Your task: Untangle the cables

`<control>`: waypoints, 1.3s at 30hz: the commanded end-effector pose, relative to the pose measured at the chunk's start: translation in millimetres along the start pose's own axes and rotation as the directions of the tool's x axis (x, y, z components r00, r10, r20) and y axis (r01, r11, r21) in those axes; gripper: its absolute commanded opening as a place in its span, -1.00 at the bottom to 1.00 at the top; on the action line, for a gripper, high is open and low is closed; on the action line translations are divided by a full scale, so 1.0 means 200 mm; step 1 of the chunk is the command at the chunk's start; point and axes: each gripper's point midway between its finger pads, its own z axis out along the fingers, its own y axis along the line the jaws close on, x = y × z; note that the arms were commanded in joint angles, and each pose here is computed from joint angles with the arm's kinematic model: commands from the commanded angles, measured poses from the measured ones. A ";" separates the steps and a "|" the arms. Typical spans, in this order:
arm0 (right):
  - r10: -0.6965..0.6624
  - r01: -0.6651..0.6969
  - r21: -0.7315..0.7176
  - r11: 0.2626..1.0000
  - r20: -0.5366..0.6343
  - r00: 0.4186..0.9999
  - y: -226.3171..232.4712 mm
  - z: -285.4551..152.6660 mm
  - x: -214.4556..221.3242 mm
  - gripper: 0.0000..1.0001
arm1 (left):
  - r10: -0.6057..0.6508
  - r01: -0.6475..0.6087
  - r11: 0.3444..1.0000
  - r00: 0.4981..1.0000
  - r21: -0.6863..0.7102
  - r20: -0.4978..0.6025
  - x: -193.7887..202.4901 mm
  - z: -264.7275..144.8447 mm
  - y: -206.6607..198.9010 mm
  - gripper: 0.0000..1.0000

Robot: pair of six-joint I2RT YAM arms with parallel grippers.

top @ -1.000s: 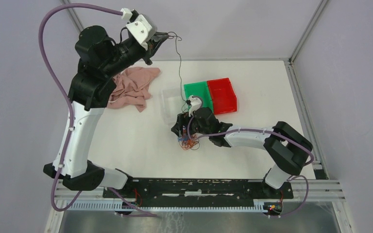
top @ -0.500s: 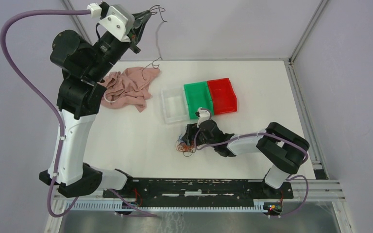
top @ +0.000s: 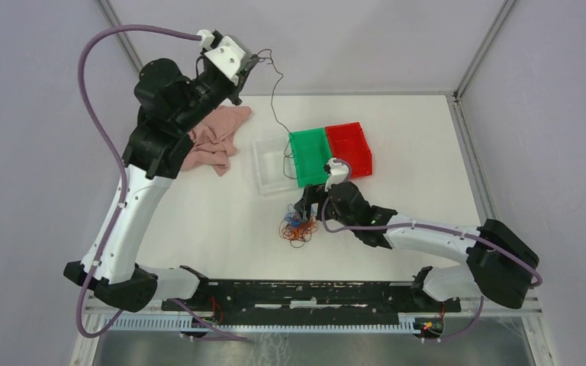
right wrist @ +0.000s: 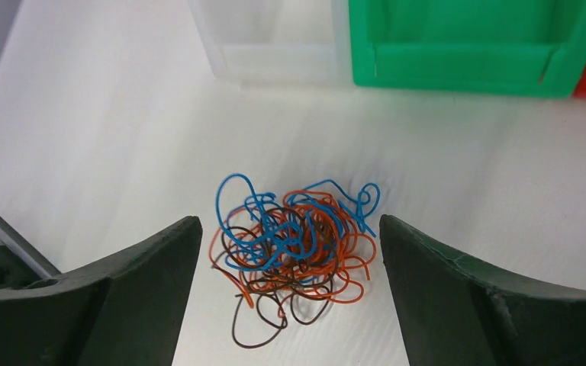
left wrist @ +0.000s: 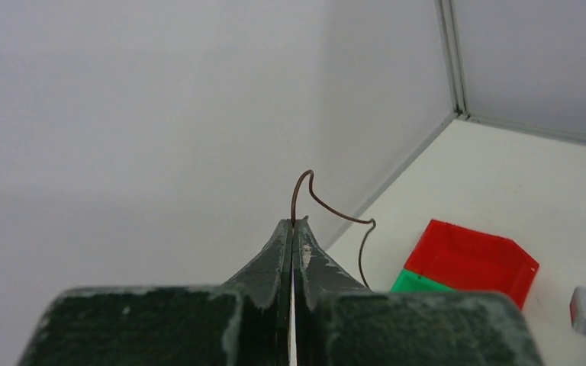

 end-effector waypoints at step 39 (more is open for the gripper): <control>0.023 -0.057 0.172 0.984 0.192 0.981 -0.25 -0.28 -0.45 0.84 | 0.247 -0.244 0.969 0.919 0.046 -0.306 0.93 0.24 -0.13 -0.94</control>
